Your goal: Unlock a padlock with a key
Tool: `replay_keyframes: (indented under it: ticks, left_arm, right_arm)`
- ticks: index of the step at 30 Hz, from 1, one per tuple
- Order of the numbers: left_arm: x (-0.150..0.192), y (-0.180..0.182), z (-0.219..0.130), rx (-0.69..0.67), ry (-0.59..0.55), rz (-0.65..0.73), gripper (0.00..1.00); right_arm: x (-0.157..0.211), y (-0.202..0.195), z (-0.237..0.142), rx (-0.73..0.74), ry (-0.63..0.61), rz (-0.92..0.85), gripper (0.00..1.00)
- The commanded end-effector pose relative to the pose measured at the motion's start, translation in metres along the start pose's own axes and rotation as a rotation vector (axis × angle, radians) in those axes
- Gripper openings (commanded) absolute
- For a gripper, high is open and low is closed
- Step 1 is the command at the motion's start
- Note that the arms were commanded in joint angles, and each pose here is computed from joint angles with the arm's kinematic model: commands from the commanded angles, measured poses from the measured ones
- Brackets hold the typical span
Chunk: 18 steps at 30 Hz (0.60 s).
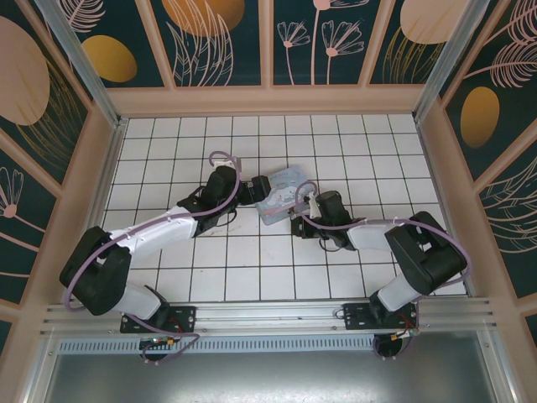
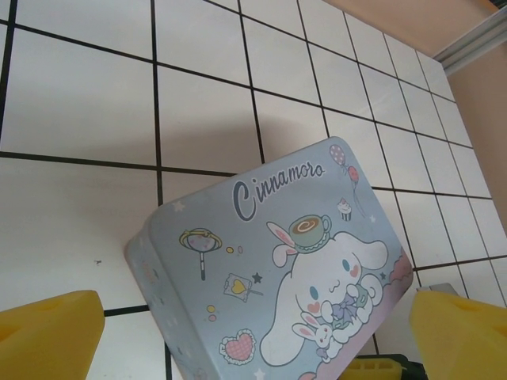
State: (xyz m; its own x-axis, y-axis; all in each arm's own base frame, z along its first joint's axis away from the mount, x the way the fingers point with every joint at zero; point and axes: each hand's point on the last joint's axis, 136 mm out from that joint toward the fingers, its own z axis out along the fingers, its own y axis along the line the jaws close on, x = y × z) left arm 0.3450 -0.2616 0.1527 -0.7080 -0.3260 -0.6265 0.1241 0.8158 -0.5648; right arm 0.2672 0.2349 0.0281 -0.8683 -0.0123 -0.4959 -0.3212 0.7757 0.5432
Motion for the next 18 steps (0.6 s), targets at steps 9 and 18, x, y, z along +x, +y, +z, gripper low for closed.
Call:
replay_keyframes:
  ticks: [9,18]
  left_arm:
    - [-0.010,0.003,-0.004,-0.038,-0.019,0.011,0.98]
    - [0.000,0.008,0.017,-0.074,0.038,0.038,0.99]
  right_arm:
    - [-0.014,0.004,-0.047,-0.054,-0.150,0.064,0.45]
    - [-0.021,-0.002,-0.054,-0.075,-0.217,0.111,0.38]
